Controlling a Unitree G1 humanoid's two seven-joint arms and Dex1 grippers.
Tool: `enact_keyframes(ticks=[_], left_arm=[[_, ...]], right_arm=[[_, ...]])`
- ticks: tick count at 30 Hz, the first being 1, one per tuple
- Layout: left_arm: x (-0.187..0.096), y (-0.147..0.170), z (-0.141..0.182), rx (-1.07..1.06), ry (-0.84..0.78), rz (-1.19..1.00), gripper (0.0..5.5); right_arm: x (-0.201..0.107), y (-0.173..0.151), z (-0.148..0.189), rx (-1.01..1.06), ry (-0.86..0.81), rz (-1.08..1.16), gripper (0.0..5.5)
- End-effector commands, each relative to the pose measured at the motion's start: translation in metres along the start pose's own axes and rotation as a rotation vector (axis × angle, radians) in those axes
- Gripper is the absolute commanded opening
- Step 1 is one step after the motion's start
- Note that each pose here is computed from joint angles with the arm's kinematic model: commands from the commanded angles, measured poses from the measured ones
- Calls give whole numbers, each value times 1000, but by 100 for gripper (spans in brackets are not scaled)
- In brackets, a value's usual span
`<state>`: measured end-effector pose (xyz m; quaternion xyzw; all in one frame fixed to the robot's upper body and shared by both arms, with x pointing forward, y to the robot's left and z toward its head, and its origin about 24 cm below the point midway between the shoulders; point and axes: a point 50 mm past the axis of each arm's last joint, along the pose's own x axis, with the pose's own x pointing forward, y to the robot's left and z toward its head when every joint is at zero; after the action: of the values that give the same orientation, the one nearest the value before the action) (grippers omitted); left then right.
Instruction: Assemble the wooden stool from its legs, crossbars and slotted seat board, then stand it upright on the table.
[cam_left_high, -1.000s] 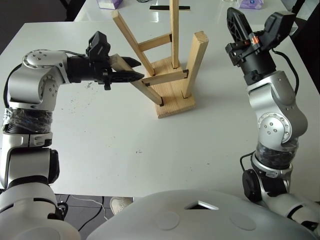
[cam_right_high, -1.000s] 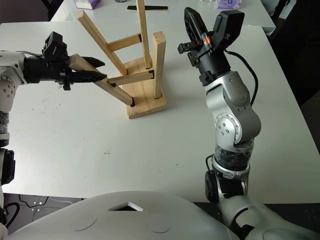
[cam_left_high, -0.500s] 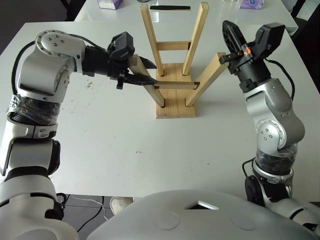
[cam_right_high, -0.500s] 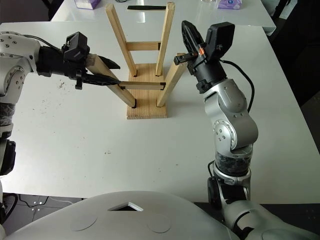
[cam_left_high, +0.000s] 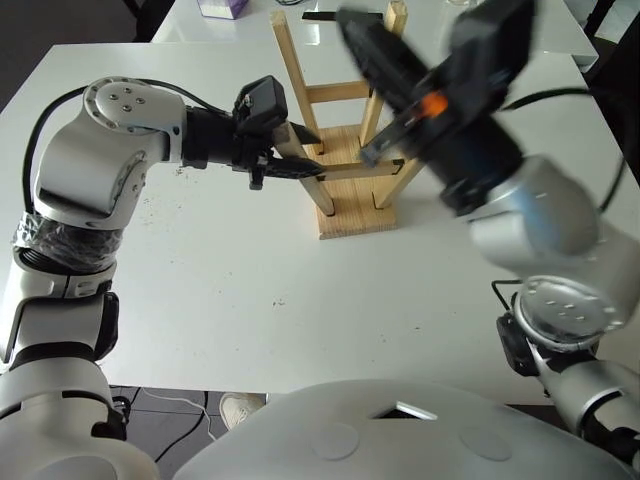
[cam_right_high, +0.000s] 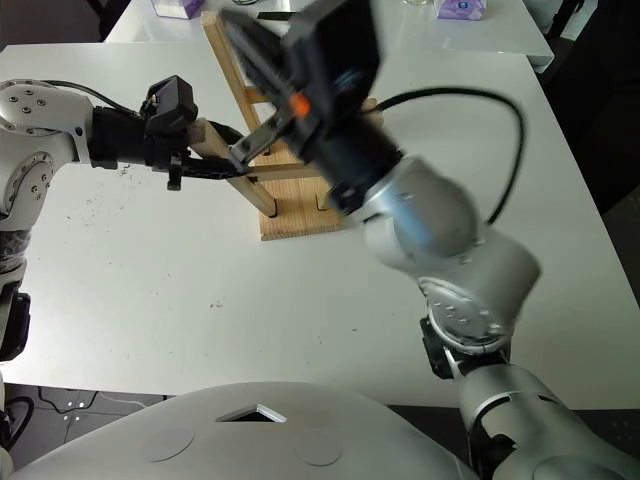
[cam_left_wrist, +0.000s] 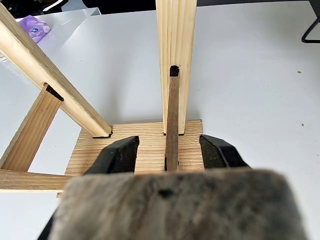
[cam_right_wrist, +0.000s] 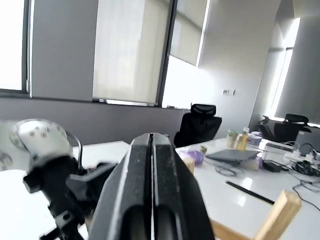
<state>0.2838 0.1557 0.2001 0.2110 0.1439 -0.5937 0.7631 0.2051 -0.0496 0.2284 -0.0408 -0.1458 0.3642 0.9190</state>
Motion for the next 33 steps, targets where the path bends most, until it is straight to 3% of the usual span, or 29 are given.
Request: enact_keyframes(ticks=[1, 9, 14, 16, 22, 25, 28, 30, 33], left_arm=[[17, -9, -38, -174, 139, 7, 204], [12, -11, -38, -185, 120, 16, 204], [16, -12, -36, -152, 121, 28, 204], [16, -9, -36, -133, 132, 36, 204], [16, -12, -34, -109, 154, -17, 204], [20, -13, -37, -93, 171, -56, 204], [22, -12, -41, -84, 186, -79, 204], [20, -9, -44, -80, 196, -74, 204], [18, -3, -46, -78, 201, -64, 204]], right_arm=[[4, 13, -47, -171, 195, -72, 0], [-3, -1, -70, -293, 269, -214, 0], [-5, 17, -123, -298, 481, -65, 0], [-2, 21, -129, -279, 482, -48, 0], [7, -4, -78, -233, 261, -175, 0], [10, -31, -27, -141, 41, -282, 0], [-6, -84, 31, -57, -206, -449, 0], [-32, -118, 43, -149, -192, -551, 0], [-64, -142, 11, -301, 82, -625, 0]])
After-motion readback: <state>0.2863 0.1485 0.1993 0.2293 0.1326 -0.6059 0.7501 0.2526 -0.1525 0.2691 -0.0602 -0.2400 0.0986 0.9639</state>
